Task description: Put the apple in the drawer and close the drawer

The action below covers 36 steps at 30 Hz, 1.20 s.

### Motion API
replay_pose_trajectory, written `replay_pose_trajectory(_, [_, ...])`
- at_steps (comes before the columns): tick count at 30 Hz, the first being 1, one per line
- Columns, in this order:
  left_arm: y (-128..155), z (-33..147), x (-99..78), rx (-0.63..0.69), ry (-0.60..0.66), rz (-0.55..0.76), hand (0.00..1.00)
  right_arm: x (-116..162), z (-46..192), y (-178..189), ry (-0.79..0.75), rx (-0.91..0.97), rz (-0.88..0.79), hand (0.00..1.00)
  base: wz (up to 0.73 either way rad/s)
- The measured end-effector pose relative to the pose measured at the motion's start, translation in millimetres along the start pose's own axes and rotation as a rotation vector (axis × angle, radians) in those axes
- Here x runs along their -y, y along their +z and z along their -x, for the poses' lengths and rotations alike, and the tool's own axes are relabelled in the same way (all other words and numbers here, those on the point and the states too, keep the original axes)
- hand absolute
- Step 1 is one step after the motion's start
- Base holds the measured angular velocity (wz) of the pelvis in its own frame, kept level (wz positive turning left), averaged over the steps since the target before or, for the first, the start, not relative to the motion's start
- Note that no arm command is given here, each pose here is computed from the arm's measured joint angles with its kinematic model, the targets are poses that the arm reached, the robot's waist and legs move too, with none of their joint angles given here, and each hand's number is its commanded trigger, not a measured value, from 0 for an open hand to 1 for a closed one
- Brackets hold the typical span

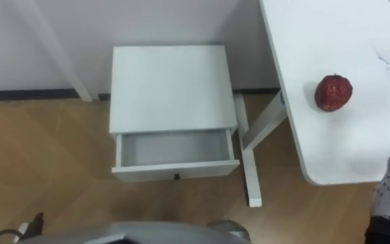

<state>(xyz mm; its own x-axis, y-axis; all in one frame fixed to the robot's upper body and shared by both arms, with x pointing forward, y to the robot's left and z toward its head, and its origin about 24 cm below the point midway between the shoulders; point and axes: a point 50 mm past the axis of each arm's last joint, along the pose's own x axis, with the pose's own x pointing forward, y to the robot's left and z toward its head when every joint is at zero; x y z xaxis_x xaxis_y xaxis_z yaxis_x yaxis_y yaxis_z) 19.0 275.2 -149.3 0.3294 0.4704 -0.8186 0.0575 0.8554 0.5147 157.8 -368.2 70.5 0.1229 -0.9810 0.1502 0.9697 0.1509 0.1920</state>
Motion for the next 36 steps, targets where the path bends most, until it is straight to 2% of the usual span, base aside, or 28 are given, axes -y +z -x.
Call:
replay_pose_trajectory(6, [2, -0.4, 2.0, 0.008, -0.011, -0.025, 0.00, -15, 9, -1, 0.189, 0.076, 0.099, 0.00, -0.01])
replay_pose_trajectory(13, [3, -1.3, -1.8, 0.010, -0.024, -0.040, 0.00, -22, 16, -15, 0.331, 0.027, 0.187, 0.00, 0.00])
replay_pose_trajectory(18, [3, -1.5, -2.5, 0.010, -0.037, -0.043, 0.00, -29, 27, -32, 0.489, -0.003, 0.284, 0.00, -0.01])
replay_pose_trajectory(24, [5, -2.1, -1.9, 0.018, -0.043, -0.045, 0.00, -33, 35, -43, 0.621, -0.056, 0.326, 0.00, 0.00])
replay_pose_trajectory(36, [3, -0.4, 2.8, 0.013, -0.074, -0.093, 0.00, -46, 53, -49, 0.873, 0.002, 0.479, 0.00, 0.03])
